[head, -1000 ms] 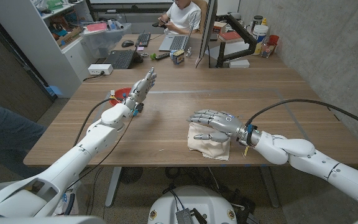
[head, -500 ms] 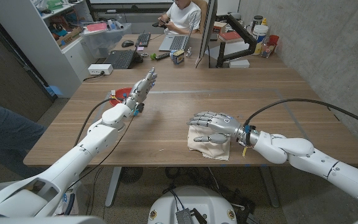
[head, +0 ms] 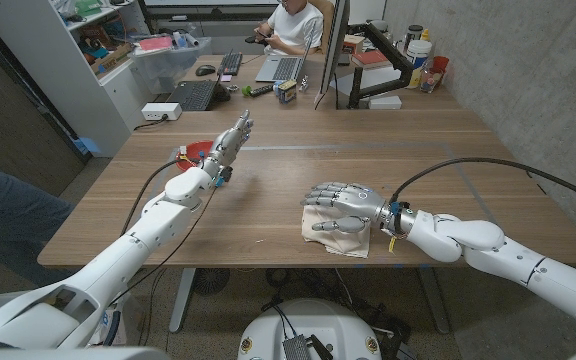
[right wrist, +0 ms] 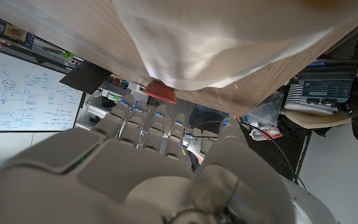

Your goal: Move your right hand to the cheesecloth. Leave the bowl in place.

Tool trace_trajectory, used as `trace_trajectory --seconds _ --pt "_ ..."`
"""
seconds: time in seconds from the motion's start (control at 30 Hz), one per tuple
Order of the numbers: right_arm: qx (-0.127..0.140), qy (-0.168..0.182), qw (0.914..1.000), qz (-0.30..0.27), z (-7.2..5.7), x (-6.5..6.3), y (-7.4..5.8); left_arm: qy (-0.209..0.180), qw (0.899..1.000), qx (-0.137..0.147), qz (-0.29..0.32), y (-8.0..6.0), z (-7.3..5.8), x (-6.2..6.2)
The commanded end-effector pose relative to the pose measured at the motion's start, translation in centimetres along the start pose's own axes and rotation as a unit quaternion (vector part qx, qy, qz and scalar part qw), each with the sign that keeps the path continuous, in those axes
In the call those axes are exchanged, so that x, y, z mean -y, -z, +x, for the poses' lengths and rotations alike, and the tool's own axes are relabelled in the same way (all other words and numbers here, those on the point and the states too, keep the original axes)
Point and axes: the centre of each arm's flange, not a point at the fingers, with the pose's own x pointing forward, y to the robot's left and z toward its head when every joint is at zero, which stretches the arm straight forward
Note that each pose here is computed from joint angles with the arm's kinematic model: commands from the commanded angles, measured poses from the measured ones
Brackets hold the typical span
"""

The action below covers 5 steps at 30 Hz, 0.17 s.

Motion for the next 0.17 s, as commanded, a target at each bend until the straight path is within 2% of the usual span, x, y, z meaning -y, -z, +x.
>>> trace_trajectory --seconds 0.03,0.17 --pt "0.002 -0.014 0.9999 0.003 0.03 -0.37 -0.14 0.003 1.0 -0.003 -0.002 0.37 -0.02 0.14" --pt "0.002 -0.016 0.9998 0.006 0.09 -0.47 -0.19 0.002 1.0 -0.002 -0.002 0.45 -0.1 0.1"
